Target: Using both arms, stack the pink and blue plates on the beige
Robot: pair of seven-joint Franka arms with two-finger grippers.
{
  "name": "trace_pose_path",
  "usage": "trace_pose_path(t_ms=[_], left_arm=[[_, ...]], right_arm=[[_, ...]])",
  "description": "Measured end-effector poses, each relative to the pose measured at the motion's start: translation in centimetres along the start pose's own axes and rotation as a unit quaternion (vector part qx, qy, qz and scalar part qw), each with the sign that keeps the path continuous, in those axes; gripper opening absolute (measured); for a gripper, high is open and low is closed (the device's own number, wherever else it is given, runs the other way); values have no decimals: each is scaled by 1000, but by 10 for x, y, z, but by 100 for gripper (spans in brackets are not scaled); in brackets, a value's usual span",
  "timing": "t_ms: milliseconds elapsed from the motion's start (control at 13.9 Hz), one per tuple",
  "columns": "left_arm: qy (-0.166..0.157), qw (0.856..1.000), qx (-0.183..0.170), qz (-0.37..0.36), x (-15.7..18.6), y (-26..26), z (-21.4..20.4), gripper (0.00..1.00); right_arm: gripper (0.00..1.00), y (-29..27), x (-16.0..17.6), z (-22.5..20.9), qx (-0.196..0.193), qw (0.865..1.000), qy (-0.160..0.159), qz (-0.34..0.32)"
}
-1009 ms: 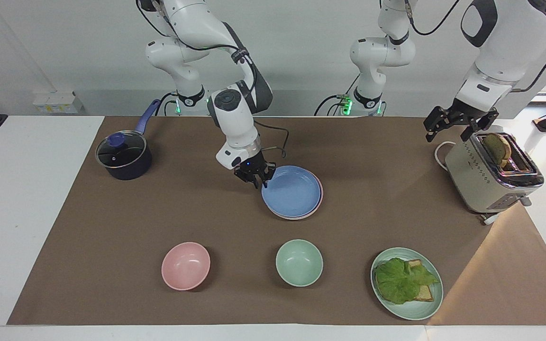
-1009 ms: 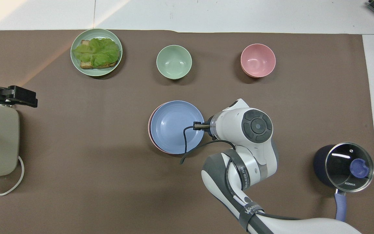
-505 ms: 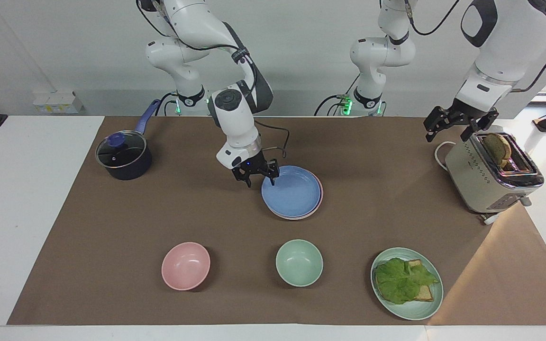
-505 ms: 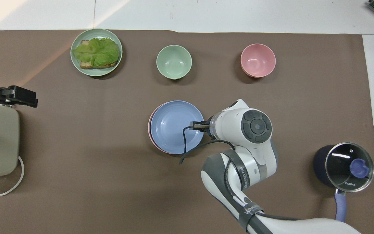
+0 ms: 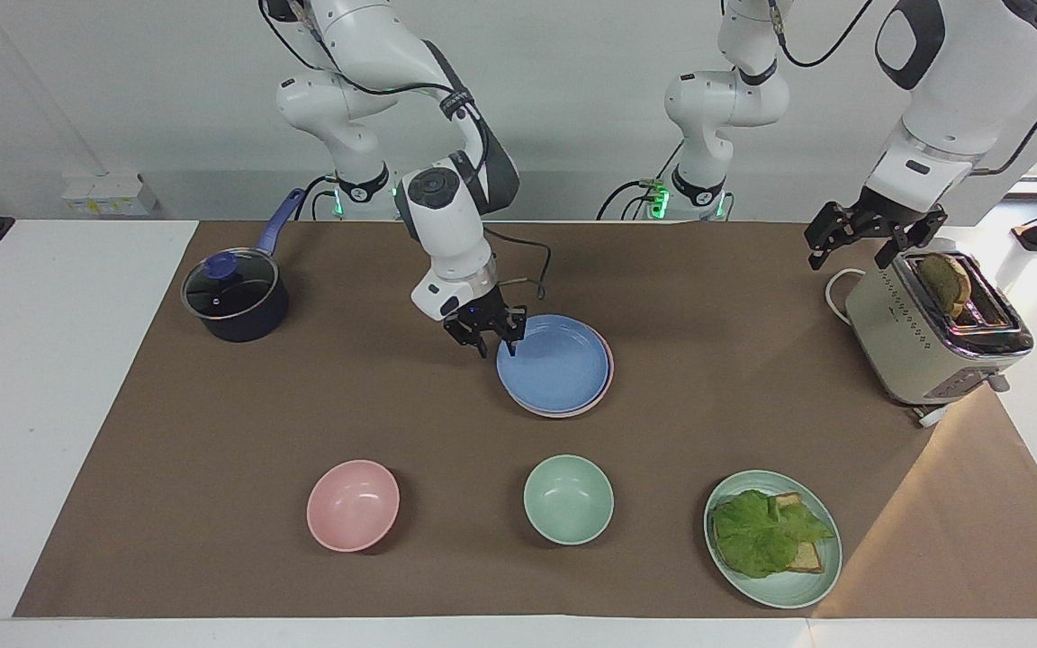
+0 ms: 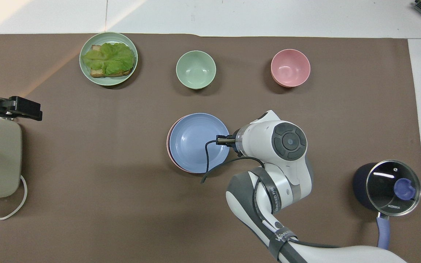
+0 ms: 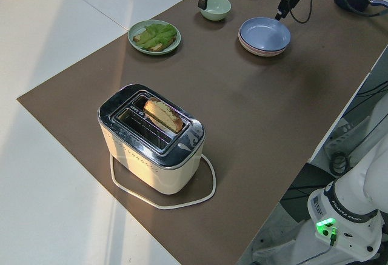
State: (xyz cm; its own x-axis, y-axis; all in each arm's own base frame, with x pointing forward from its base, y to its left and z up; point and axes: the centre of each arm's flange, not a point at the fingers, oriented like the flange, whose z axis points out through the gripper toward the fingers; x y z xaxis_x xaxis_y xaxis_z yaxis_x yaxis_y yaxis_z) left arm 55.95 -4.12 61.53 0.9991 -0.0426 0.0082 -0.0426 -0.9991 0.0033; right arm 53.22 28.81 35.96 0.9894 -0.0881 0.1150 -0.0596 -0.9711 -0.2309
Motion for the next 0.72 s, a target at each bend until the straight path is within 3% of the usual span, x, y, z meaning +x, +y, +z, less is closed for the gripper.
trace_pose_path(t_ms=[216,505,721], left_arm=[[0,1000,0,0,0,0,0,100],[0,1000,0,0,0,0,0,100],[0,1000,0,0,0,0,0,100]], right_arm=[[99,12,11,-37,1,1000,6,13],[100,93,45,-136,-8,996,35,76],[100,162,67,-212,-56,994,49,81]])
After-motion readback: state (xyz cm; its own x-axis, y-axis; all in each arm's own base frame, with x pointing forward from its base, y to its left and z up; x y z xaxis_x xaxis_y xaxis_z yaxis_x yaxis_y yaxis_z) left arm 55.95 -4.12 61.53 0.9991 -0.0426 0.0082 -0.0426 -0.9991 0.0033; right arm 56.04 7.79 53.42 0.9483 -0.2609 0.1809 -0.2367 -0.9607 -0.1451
